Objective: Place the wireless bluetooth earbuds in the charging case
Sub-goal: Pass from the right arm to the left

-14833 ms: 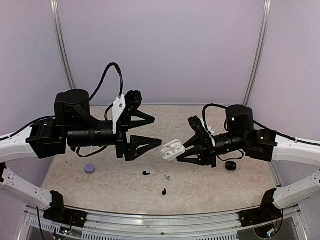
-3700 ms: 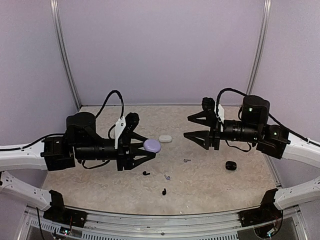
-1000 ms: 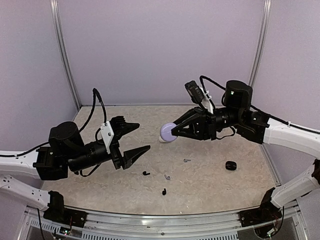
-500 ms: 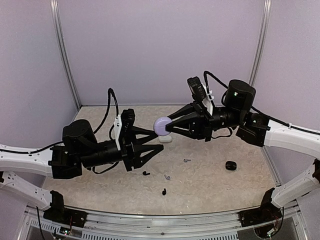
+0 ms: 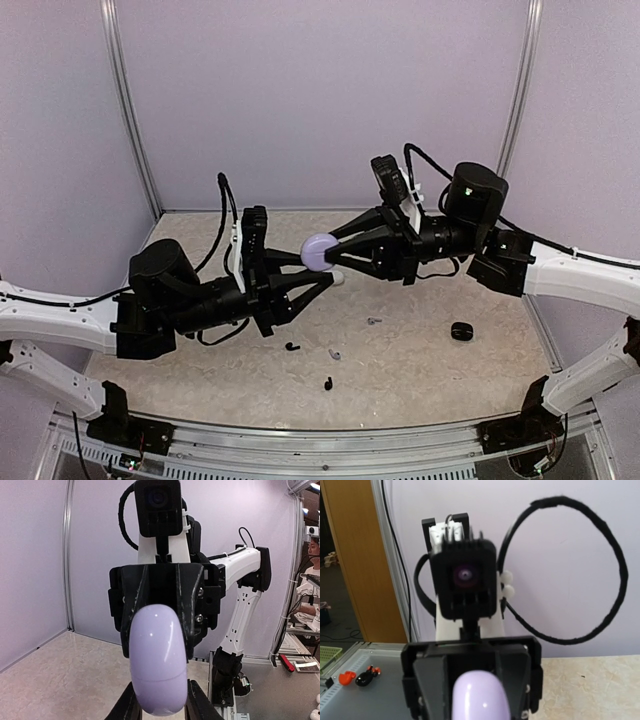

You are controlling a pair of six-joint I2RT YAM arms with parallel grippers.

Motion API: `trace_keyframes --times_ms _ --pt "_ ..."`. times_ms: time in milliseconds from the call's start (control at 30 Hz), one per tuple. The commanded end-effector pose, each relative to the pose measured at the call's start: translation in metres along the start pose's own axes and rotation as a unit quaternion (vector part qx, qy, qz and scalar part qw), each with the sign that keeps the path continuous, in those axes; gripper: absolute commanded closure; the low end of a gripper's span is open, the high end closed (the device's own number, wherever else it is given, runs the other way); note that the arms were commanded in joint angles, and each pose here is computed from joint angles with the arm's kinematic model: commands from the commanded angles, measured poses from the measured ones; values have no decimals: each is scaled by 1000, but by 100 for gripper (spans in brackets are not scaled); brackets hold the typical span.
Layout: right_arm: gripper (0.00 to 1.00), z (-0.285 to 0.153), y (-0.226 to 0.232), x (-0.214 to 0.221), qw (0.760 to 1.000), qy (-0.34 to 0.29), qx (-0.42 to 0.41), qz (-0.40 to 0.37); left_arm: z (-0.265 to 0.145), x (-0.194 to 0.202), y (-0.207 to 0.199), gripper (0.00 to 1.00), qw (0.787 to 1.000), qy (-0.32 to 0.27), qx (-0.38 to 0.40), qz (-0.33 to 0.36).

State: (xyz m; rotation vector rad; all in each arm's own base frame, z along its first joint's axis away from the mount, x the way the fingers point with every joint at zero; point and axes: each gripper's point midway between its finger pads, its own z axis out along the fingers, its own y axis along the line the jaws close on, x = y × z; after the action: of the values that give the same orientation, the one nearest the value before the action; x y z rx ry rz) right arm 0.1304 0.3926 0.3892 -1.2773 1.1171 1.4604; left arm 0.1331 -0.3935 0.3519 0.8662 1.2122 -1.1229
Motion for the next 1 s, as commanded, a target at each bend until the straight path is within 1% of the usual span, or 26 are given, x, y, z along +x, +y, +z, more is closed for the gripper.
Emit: trace_keyframes --times_ms 0,233,333,433,533,567,667,767,867,967 --pt "93 1 3 0 1000 -11 -1 -4 2 -26 6 70 999 -41 -17 -5" --pt "93 2 3 2 1000 -9 -1 -1 4 -27 10 69 999 -45 -27 -8" --pt "93 2 4 1 1000 -10 -2 -2 6 -25 11 70 999 -43 -28 -7" --pt "93 2 5 3 1000 -8 -4 0 7 -26 11 73 999 -45 -26 -7" --pt "92 1 5 4 1000 -9 -4 2 7 -25 9 81 999 -43 -20 -7" --pt "91 1 6 3 1000 -9 -3 2 7 -25 9 85 999 -41 -17 -5" --pt "75 -1 5 3 1000 -4 8 -1 6 -15 6 94 1000 -21 -9 2" --pt "62 -4 0 1 1000 5 27 -4 2 -7 2 99 1000 -4 6 9" --pt "54 -5 -2 -1 999 8 33 -5 1 -1 -2 100 1000 12 15 16" --pt "52 -3 -6 0 999 12 36 -1 0 2 -3 100 999 19 19 18"
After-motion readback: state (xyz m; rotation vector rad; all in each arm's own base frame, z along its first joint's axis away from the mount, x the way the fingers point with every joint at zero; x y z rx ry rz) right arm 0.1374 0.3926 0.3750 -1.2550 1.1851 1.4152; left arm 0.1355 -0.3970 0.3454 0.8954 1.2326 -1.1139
